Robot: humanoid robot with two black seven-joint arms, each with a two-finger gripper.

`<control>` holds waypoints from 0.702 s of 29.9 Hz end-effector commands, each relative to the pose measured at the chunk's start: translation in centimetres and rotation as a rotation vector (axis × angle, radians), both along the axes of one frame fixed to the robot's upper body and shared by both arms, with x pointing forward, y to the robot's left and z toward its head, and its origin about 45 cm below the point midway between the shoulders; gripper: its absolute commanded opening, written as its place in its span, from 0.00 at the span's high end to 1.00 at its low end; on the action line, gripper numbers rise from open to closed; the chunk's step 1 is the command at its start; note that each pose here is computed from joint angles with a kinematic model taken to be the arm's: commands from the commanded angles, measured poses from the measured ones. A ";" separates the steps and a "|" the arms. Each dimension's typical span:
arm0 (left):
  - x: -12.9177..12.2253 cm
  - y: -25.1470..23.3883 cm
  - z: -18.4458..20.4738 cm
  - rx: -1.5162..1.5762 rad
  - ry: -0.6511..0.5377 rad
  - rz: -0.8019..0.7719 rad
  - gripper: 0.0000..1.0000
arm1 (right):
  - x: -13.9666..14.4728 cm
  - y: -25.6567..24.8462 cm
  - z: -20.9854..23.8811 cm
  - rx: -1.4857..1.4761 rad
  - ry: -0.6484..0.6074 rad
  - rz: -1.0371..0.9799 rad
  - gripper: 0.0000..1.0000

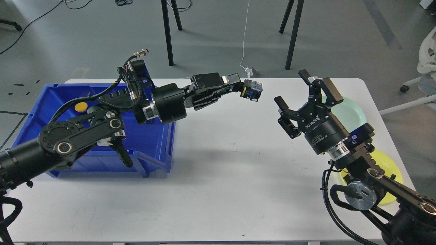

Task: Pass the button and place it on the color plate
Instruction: 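Lift the green button and extend the left arm toward the right gripper, then grasp the green button with the right gripper from the left gripper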

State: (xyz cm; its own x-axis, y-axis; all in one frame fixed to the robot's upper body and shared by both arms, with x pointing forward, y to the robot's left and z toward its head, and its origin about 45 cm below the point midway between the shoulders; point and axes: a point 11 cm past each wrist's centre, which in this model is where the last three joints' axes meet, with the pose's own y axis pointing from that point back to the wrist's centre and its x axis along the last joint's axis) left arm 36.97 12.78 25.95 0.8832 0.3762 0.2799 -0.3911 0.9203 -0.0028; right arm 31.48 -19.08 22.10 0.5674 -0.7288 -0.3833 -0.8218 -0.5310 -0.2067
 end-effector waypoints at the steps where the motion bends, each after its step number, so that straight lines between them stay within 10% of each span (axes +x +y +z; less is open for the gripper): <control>1: 0.0 0.0 -0.1 -0.001 0.001 0.004 0.77 | -0.4 1.3 -0.1 0.038 0.006 0.046 0.03; 21: 0.0 0.0 -0.3 0.000 0.003 0.007 0.77 | 0.2 4.9 0.6 0.048 -0.010 0.127 0.18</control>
